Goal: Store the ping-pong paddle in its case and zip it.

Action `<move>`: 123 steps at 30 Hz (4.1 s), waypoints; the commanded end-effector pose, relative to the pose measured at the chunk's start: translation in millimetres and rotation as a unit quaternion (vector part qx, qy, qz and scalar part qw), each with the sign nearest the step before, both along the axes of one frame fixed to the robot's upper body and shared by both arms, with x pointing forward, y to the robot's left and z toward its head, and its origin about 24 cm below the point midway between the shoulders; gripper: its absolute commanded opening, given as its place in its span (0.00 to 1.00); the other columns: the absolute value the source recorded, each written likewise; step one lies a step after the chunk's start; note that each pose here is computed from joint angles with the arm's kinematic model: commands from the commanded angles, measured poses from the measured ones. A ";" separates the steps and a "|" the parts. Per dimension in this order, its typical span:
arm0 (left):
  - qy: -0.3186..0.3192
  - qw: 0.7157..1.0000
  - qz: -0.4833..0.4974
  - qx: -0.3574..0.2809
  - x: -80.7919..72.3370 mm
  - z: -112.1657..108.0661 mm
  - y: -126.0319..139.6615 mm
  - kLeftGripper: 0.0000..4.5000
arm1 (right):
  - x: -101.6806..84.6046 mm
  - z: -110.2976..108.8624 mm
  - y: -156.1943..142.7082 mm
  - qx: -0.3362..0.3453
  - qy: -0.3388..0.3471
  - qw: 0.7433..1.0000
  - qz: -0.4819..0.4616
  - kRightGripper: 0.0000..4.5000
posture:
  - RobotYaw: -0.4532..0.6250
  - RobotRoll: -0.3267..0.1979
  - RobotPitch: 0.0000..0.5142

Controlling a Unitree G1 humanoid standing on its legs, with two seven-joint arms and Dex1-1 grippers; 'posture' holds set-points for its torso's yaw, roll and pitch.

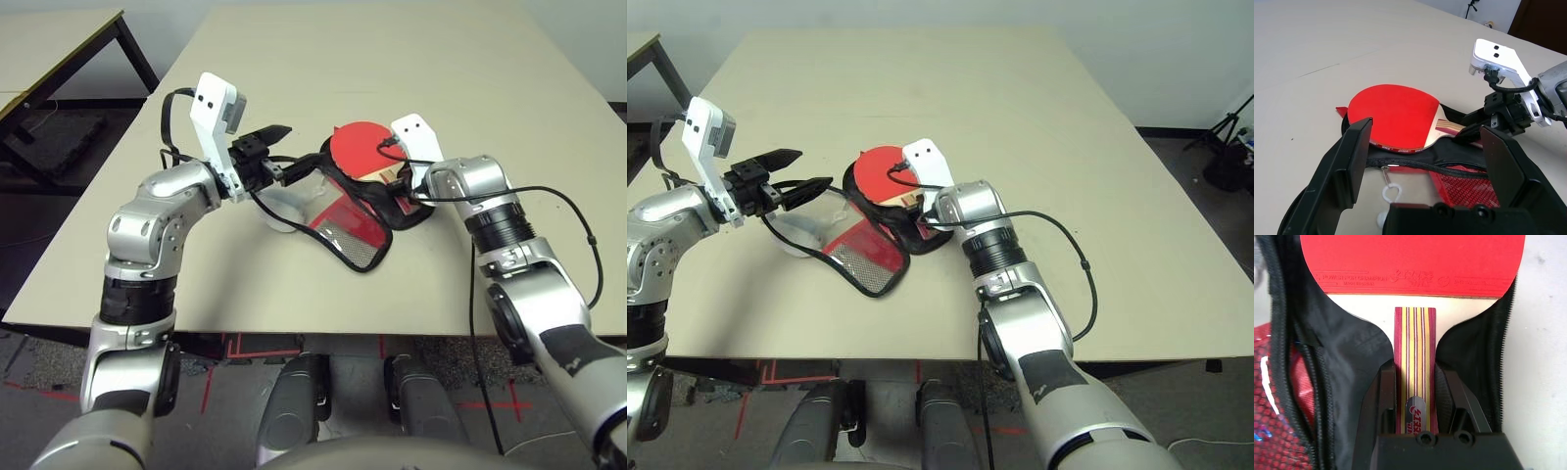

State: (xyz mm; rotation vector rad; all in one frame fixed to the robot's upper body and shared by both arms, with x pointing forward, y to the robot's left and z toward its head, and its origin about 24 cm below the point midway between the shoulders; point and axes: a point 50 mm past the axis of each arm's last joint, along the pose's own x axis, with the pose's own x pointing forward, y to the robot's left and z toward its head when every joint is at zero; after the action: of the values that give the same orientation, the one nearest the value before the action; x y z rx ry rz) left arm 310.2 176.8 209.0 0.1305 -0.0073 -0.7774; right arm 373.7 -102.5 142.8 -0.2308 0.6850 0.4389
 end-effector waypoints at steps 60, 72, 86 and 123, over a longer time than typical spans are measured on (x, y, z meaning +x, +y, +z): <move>0.086 0.981 0.160 0.071 -20.1 -20.1 139.6 1.00 | -50.2 63.4 -48.6 0.136 -0.192 0.936 0.264 1.00 | 0.50 0.62 0.22; 0.180 0.979 0.037 0.090 -24.7 -62.6 81.0 1.00 | -54.9 64.8 -46.2 0.137 -0.195 0.930 0.281 1.00 | 0.47 0.62 0.25; 0.120 0.987 -0.073 0.075 11.7 -26.3 16.2 1.00 | -53.7 76.9 -41.6 0.142 -0.211 0.931 0.262 1.00 | 0.46 0.62 0.27; 0.087 0.976 -0.190 0.062 8.6 -13.7 -38.8 1.00 | -59.9 -0.7 -115.3 0.302 0.136 0.934 -0.131 1.00 | 0.46 0.62 0.28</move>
State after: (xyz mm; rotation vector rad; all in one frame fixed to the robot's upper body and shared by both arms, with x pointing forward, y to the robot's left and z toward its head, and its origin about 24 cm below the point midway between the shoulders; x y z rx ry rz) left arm 327.5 138.2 194.2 0.1855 0.1717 -1.1607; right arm 315.3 -213.8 147.2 0.4819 0.7700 0.4540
